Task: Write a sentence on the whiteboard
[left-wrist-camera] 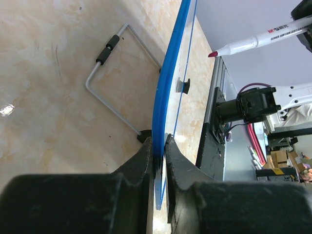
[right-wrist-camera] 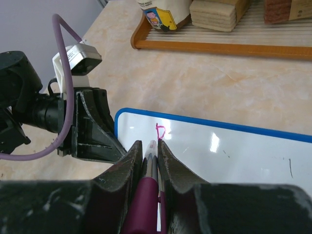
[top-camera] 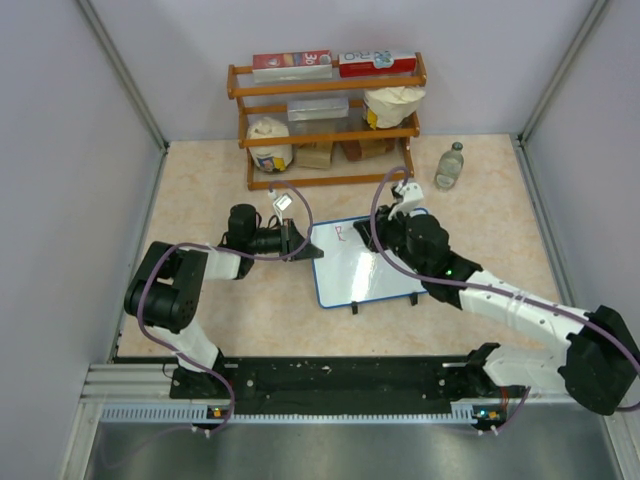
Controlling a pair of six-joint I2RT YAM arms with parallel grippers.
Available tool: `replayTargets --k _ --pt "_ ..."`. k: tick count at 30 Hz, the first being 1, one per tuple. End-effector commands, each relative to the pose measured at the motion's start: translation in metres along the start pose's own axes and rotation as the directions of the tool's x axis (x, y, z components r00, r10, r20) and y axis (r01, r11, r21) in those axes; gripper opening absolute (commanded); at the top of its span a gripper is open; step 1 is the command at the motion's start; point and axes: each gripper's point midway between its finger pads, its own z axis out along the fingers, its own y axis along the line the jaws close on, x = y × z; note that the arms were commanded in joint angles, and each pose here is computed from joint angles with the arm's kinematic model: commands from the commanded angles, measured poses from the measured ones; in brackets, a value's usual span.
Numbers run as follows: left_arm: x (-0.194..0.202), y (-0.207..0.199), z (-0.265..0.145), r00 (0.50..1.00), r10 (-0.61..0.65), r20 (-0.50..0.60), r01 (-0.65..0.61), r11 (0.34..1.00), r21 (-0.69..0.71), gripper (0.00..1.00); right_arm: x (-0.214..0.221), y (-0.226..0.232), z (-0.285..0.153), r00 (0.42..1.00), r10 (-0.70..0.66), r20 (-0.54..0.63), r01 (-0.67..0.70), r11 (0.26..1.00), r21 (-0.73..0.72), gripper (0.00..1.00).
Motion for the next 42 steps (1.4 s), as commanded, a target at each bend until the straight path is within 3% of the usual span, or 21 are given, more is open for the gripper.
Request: replayTargets --k 1,42 --pt "-0.002 0.008 0.002 1.000 0.024 0.007 -0.024 0.999 -0.034 0.00 -0.030 0.018 0.012 0.998 0.016 0.066 -0.012 0.999 -0.053 0.00" --pt "-0.002 0.009 0.002 1.000 0.022 0.006 -0.022 0.999 -0.036 0.00 0.011 -0.006 0.013 1.000 0.008 -0.020 -0.008 1.000 0.017 0.00"
